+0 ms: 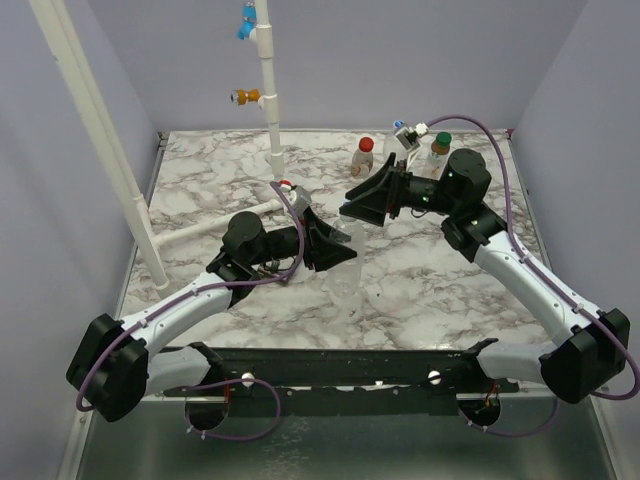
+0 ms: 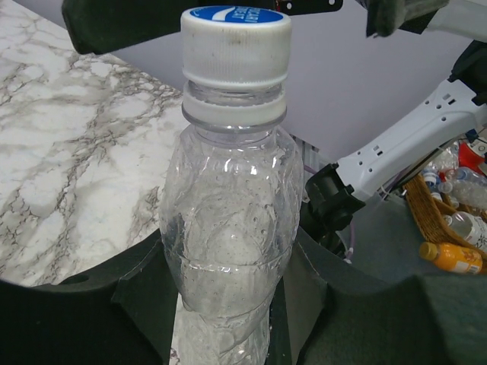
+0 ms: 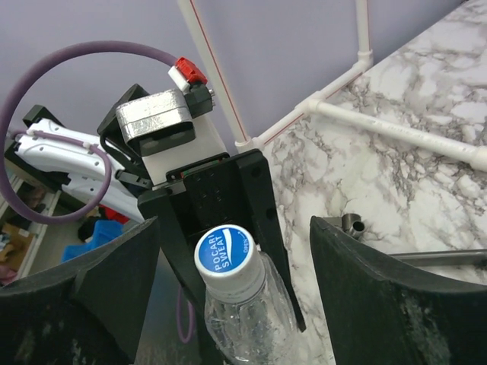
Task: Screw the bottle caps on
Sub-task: Screw the bottle cap onto the plastic bottle.
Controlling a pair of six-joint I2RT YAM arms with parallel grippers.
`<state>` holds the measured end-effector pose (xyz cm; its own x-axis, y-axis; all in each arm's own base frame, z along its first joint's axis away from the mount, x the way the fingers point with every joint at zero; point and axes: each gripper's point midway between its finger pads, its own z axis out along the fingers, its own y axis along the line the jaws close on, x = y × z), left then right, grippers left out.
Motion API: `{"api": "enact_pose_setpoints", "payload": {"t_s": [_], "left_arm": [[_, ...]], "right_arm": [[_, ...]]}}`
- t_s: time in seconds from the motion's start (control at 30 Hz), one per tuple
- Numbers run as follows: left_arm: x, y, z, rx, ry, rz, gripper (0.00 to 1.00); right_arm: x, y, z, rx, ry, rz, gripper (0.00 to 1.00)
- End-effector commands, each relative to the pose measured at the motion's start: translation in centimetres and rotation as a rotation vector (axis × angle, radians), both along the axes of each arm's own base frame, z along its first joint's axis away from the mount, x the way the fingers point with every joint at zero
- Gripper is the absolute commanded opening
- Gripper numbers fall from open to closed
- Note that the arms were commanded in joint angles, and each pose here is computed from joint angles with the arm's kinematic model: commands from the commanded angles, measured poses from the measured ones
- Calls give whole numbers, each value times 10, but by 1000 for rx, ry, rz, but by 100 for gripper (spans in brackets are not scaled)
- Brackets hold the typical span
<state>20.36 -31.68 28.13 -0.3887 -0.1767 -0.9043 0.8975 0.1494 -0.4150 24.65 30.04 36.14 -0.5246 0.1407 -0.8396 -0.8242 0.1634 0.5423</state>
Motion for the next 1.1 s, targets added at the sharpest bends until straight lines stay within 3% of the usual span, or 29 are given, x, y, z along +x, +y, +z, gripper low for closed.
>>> {"api": "enact_pose_setpoints", "payload": {"t_s": [0.0, 0.23, 0.7, 0.87, 1.07], "left_arm": [[-7, -2, 16, -34, -27, -60, 0], [-8, -1, 18, -49, -12, -73, 0], [-2, 1, 15, -52, 24, -72, 0], [20, 1, 17, -53, 43, 31, 0], [69, 10, 0, 64, 45, 282, 0]], "right_arm": [[2, 4, 15, 28, -65, -16, 80], [-2, 11, 12, 5, -71, -13, 72], [-2, 7, 14, -12, -65, -62, 42], [3, 7, 7, -50, -59, -134, 30], [27, 8, -19, -190, -12, -368, 19]]}}
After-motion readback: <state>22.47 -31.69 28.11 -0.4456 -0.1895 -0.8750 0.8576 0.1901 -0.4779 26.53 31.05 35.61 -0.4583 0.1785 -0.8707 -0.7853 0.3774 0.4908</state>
